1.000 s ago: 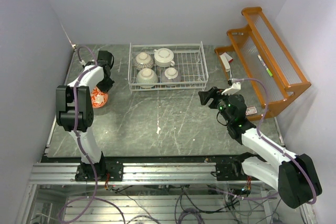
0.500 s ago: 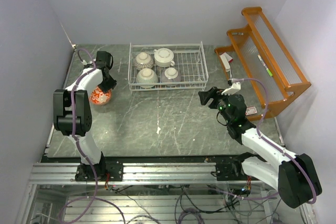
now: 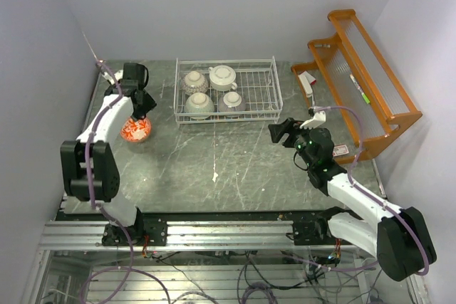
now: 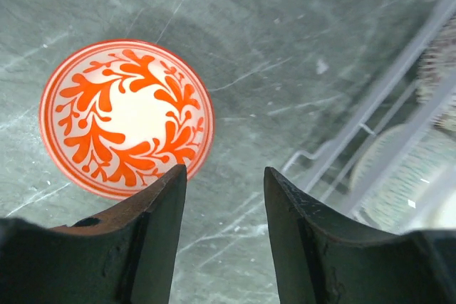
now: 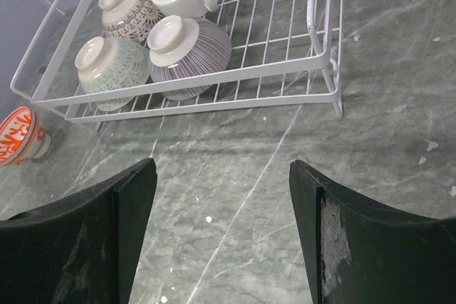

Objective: Unload the bowls from the dish rack

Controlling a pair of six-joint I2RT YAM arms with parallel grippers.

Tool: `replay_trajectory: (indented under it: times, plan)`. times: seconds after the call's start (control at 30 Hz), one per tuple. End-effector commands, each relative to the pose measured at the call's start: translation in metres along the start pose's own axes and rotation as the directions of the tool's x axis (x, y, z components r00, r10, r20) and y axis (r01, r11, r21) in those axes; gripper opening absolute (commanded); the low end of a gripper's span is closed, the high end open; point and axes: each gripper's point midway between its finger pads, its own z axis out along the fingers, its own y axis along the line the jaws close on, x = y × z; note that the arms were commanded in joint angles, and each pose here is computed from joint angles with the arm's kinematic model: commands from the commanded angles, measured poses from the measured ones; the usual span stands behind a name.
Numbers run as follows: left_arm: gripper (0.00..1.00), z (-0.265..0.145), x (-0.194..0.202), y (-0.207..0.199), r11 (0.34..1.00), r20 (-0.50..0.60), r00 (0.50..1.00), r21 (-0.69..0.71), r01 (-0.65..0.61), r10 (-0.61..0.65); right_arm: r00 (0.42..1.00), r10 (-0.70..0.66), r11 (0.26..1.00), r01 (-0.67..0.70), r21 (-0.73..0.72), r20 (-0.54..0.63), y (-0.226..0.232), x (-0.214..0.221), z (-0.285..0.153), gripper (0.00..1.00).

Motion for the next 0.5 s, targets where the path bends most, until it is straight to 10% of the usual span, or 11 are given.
replay_trajectory:
  times: [0.0,0.47]
  plan:
    - [0.59,-0.044,-0.02,-0.003,0.998,0.085,0.996,0.069,0.005,-0.01,1.0,-0.005,0.999,0.006,-0.045,0.031,0.012,-0.011,0.005,0.75]
    - [0.58,-0.124,0.021,-0.041,0.769,0.168,0.986,0.632,-0.093,-0.019,0.974,-0.225,0.974,0.225,0.004,-0.031,0.067,-0.009,0.052,0.79]
